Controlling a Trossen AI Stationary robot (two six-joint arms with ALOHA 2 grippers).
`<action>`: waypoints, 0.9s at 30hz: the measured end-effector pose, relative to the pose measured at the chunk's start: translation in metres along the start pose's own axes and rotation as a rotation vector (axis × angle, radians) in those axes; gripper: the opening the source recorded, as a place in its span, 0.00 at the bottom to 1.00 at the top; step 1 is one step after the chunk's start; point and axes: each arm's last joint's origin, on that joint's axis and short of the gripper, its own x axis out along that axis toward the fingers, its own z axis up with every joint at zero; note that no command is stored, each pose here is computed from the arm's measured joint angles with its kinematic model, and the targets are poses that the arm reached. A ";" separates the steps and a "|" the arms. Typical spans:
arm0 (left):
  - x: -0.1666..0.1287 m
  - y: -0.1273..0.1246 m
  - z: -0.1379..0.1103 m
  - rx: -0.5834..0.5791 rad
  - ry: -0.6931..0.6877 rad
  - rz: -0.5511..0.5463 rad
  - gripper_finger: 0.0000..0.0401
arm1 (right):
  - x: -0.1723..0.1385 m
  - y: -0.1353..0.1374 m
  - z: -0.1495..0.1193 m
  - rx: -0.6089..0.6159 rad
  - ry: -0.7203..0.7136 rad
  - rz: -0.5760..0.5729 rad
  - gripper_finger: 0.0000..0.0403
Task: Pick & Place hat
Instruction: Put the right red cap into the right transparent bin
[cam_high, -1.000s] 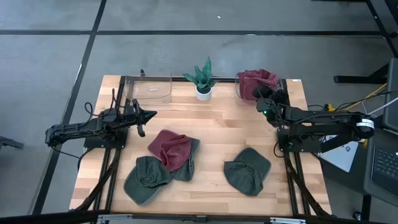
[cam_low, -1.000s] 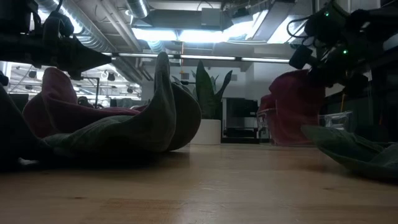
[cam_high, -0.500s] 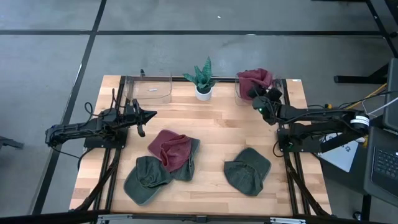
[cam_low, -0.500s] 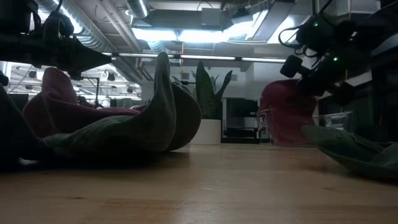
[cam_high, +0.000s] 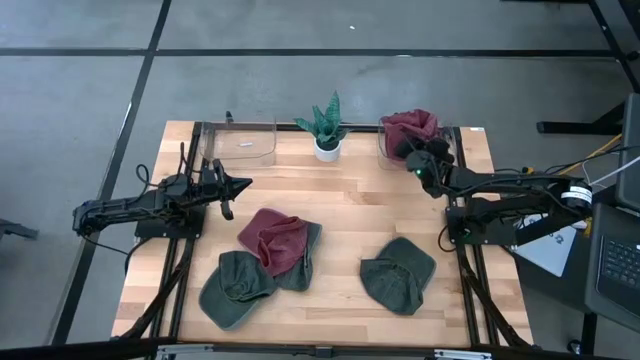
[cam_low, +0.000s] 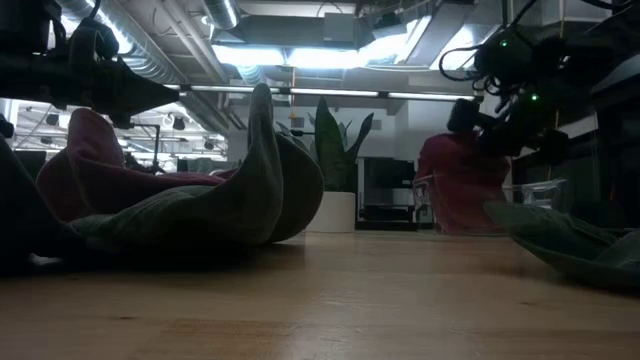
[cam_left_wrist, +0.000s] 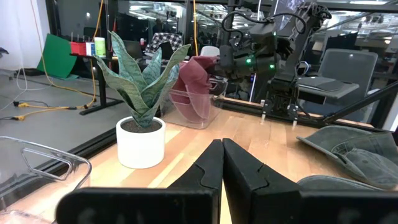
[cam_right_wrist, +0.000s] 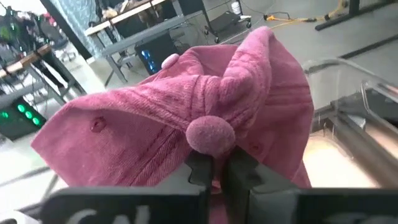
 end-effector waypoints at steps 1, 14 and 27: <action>0.000 0.000 0.000 0.000 -0.001 0.000 0.01 | 0.000 0.000 0.000 -0.019 -0.001 0.003 0.08; 0.000 0.000 0.000 0.000 -0.001 0.000 0.01 | 0.001 0.026 0.030 -0.258 0.009 0.039 0.34; 0.000 0.000 0.000 0.000 0.000 0.000 0.01 | -0.027 0.055 0.118 -0.458 0.161 0.097 0.43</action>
